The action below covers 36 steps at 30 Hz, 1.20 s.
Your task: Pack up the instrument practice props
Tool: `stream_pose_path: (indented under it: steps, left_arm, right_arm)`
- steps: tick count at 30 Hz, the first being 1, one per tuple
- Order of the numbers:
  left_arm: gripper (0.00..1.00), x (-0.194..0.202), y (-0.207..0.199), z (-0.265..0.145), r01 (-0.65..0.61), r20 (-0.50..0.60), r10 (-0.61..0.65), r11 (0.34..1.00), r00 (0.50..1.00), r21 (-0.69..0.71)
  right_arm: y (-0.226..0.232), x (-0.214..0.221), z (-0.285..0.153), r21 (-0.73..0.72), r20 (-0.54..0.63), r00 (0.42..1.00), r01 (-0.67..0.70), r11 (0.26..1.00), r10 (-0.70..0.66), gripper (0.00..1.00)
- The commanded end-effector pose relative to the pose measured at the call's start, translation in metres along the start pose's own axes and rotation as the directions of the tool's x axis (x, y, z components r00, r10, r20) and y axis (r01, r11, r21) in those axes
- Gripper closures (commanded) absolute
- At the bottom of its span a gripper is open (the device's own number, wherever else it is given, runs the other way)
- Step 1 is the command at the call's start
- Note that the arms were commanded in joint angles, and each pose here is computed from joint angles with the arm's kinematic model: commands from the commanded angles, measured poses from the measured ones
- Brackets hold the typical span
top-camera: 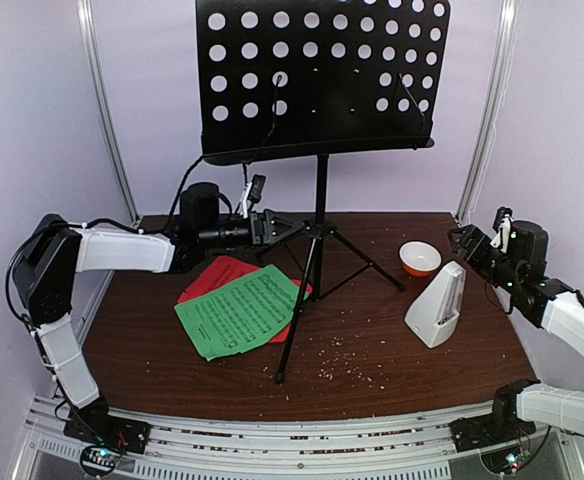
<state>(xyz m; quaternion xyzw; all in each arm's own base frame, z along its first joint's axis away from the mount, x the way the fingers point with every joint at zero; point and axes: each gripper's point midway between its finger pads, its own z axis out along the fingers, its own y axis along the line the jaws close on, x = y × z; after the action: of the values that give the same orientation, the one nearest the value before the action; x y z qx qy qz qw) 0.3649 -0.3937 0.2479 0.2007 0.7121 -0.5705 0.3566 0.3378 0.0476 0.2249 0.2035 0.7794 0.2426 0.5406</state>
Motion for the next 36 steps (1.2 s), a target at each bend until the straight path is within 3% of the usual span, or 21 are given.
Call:
stream_pose_path:
  steps: [1,7,10,13,18,36]
  left_arm:
    - [0.28,-0.047,-0.039,-0.026,-0.342,0.193,0.335,0.94,0.922,0.003]
    - [0.29,-0.039,-0.053,-0.024,-0.671,0.204,0.652,0.741,0.731,0.036]
    - [0.35,-0.032,-0.043,-0.019,-0.746,0.167,0.733,0.666,0.659,0.016]
    - [0.43,-0.026,-0.036,-0.013,-0.781,0.135,0.772,0.624,0.621,0.024]
    - [0.54,-0.017,-0.027,-0.002,-0.801,0.083,0.796,0.595,0.599,0.072]
    - [0.56,-0.004,-0.013,0.009,-0.789,0.03,0.792,0.602,0.609,0.121]
  right_arm:
    - [0.001,-0.003,-0.002,-0.011,0.017,1.0,-0.002,1.0,0.003,0.1]
    - [0.002,-0.002,-0.001,-0.021,0.014,1.0,-0.002,1.0,0.002,0.1]
    - [0.001,-0.001,-0.002,-0.018,0.015,1.0,0.003,1.0,-0.002,0.1]
    - [0.001,-0.002,-0.001,-0.014,0.015,1.0,0.009,1.0,-0.009,0.1]
    - [0.002,-0.004,-0.001,-0.016,0.018,1.0,0.014,1.0,-0.014,0.09]
    - [0.001,-0.002,0.002,-0.013,0.008,1.0,0.011,1.0,-0.011,0.09]
